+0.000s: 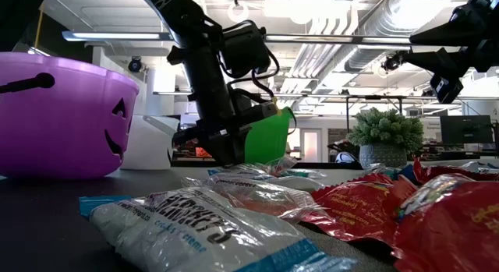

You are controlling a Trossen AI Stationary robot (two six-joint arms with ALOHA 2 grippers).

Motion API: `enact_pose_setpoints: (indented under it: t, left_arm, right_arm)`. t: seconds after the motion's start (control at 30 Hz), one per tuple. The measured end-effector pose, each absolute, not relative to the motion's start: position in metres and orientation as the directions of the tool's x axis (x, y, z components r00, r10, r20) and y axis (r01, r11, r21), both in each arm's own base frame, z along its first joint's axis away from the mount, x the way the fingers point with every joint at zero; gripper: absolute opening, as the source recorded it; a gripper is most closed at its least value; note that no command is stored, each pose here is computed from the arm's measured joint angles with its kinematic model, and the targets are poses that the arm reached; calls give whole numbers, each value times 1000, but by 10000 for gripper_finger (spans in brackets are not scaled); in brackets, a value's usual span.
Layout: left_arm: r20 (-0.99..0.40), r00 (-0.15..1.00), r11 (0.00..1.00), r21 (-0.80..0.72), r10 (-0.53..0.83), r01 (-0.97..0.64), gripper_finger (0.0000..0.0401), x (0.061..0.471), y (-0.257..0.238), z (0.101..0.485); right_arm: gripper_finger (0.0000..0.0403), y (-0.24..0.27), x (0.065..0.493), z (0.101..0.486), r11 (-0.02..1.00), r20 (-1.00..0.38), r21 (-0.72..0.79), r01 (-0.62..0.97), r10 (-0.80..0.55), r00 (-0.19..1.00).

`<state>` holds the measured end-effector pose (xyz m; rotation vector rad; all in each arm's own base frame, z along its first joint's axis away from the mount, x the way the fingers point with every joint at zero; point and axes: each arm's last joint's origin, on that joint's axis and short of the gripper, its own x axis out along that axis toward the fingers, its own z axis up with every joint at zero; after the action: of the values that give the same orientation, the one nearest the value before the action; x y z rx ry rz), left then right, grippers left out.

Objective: Sort candy
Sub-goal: Put the red gummy into the violet bucket

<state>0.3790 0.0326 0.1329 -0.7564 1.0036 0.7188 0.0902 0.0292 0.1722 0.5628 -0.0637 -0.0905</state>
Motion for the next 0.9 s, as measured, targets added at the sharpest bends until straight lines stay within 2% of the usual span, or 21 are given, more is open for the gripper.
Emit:
enact_pose_setpoints:
  t: [0.1,0.23,0.37,0.63,0.9]
  left_arm:
    - [-914,374,546,-234,158,-804,9,380,32,134]
    - [-921,370,552,-246,124,-797,16,375,29,142]
    - [-924,362,559,-236,124,-795,21,363,25,168]
    - [-917,350,568,-187,191,-801,22,309,11,245]
    - [-911,326,495,-168,253,-852,23,243,-1,300]
  right_arm:
    - [126,29,90,172,842,36,535,68,-103,994]
    - [126,29,90,172,842,36,535,68,-103,994]
    - [126,29,90,172,842,36,535,69,-104,994]
    - [126,29,91,172,843,31,533,74,-107,994]
    - [126,30,91,171,844,26,530,76,-106,994]
